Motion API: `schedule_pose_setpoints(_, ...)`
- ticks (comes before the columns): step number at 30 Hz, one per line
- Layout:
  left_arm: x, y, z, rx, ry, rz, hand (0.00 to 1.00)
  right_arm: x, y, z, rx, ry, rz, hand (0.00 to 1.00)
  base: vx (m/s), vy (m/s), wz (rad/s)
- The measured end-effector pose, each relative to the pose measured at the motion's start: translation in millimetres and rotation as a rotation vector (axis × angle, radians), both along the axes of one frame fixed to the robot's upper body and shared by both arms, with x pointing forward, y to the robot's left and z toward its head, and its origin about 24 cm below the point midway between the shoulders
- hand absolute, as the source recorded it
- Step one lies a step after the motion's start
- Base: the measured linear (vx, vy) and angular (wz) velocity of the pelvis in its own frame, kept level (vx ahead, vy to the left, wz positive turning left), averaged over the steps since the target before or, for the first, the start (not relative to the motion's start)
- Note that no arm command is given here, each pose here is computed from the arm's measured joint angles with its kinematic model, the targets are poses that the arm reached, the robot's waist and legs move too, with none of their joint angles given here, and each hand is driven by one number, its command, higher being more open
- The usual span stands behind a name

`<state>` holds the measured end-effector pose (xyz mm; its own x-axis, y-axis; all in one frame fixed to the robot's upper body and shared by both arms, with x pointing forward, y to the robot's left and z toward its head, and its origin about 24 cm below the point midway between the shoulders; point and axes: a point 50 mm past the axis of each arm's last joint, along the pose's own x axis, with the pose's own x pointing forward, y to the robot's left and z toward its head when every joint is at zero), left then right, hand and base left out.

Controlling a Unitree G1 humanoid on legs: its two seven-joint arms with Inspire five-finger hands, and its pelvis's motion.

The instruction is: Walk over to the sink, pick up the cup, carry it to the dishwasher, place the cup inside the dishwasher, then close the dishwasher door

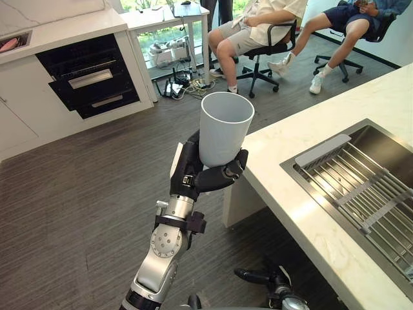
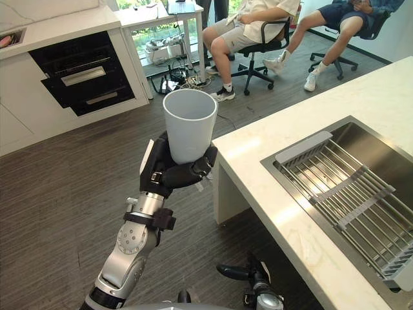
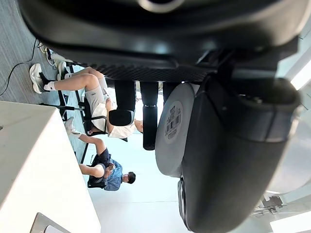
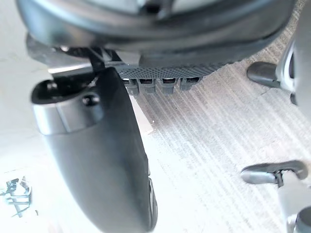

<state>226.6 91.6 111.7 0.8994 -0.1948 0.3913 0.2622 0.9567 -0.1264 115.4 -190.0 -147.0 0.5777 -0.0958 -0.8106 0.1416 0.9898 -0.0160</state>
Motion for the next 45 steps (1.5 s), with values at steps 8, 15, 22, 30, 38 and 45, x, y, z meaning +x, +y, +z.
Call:
schedule_pose_setpoints(8, -7, 18, -3, -0.041, 0.025, 0.115, 0.0, -19, -17, -3, -0.051, 0.054, -0.003, 1.0, 0.07, 0.012, 0.33)
schedule_pose_setpoints(15, -12, 29, -3, -0.044, 0.027, 0.185, 0.0, -11, -5, -2, -0.024, 0.018, 0.047, 1.0, 0.14, 0.005, 1.11)
schedule_pose_setpoints(22, -16, 21, -6, -0.06, 0.046, 0.17, 0.0, 2, -6, 3, -0.048, -0.02, 0.084, 1.0, 0.13, -0.186, 1.18)
schedule_pose_setpoints(30, -20, 14, 12, -0.15, -0.032, 0.135, 0.0, 22, -4, 21, -0.066, -0.164, 0.07, 1.0, 0.13, -0.086, 0.67)
schedule_pose_setpoints(38, -16, 21, -7, -0.085, 0.049, 0.159, 0.0, 13, 3, 11, -0.045, -0.096, 0.061, 1.0, 0.01, 0.014, 0.27)
schedule_pose_setpoints(45, -20, 24, -17, -0.04, 0.085, 0.139, 0.0, 7, 1, 6, -0.052, -0.052, 0.057, 1.0, -0.08, -0.034, 0.0)
